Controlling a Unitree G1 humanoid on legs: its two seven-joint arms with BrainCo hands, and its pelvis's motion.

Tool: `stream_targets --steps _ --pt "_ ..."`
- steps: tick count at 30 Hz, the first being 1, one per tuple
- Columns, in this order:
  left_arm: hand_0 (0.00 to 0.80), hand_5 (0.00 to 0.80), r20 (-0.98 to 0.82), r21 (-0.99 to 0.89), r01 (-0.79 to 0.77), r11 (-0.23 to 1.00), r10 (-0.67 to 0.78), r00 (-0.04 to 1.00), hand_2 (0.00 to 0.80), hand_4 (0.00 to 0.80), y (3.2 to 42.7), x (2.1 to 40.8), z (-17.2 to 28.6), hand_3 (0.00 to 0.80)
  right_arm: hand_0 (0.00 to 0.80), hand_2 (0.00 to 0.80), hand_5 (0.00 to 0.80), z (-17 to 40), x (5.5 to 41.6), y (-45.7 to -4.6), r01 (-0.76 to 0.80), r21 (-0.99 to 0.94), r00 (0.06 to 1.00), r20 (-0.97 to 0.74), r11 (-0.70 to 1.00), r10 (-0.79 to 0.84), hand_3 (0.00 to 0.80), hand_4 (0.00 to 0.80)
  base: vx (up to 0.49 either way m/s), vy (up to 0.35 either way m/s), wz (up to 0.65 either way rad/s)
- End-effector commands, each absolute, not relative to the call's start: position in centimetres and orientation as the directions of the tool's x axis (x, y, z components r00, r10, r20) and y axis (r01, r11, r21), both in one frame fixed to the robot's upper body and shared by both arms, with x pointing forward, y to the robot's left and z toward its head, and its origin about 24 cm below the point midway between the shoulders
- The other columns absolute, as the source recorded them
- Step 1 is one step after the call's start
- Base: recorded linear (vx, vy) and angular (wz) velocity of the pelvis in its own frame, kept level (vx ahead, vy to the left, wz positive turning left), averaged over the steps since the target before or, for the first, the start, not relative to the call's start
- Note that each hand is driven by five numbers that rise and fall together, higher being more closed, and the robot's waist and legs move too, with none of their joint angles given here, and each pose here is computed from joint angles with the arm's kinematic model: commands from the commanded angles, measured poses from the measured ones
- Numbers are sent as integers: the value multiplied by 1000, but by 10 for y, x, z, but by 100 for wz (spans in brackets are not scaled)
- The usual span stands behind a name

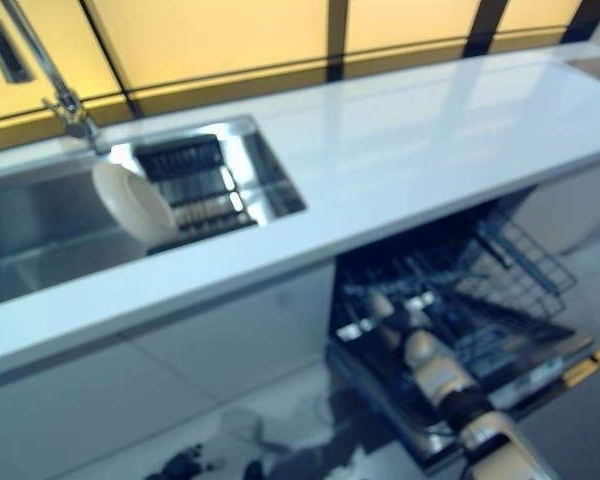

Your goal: Take plates into dishwasher

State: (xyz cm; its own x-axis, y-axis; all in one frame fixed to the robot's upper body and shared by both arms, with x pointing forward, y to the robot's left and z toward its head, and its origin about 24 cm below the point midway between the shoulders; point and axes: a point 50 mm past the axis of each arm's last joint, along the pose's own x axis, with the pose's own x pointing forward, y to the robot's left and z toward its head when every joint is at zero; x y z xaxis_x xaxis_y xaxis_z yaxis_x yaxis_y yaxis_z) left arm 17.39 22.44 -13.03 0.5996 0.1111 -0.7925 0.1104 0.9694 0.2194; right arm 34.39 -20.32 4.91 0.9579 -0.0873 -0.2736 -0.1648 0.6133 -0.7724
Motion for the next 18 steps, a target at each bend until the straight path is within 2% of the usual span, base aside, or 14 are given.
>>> stream_targets --steps 1,3,4,5,6,7,18 --pt "0 0 -767 279 200 939 93 634 0 0 221 195 -122 0 800 800 800 31 336 -137 -366 -691 925 -346 624 159 800 800 0 0 0" --pt "0 0 -767 280 199 939 94 635 0 0 222 196 -122 0 800 800 800 31 335 -137 -364 -691 926 -343 624 160 800 800 0 0 0" --pt "0 0 -766 280 199 939 94 636 0 0 222 196 -122 0 740 740 740 31 335 -137 -365 -693 925 -346 621 158 740 740 0 0 0" --pt "0 0 -766 280 200 939 93 636 0 0 222 196 -122 0 590 590 590 31 335 -137 -360 -695 926 -345 623 150 590 590 0 0 0" --pt "0 0 -765 279 200 939 92 637 0 0 221 196 -121 0 151 151 151 31 335 -138 -354 -696 929 -342 624 144 151 151 0 0 0" --pt "0 0 -765 280 201 939 92 638 0 0 221 196 -121 0 0 0 0 31 335 -138 -352 -696 929 -343 626 141 0 0 0 0 0" --pt "0 0 -768 282 178 943 110 631 0 0 224 192 -122 0 0 0 0 42 331 -155 -270 -731 959 -265 627 103 0 0 0 0 0"
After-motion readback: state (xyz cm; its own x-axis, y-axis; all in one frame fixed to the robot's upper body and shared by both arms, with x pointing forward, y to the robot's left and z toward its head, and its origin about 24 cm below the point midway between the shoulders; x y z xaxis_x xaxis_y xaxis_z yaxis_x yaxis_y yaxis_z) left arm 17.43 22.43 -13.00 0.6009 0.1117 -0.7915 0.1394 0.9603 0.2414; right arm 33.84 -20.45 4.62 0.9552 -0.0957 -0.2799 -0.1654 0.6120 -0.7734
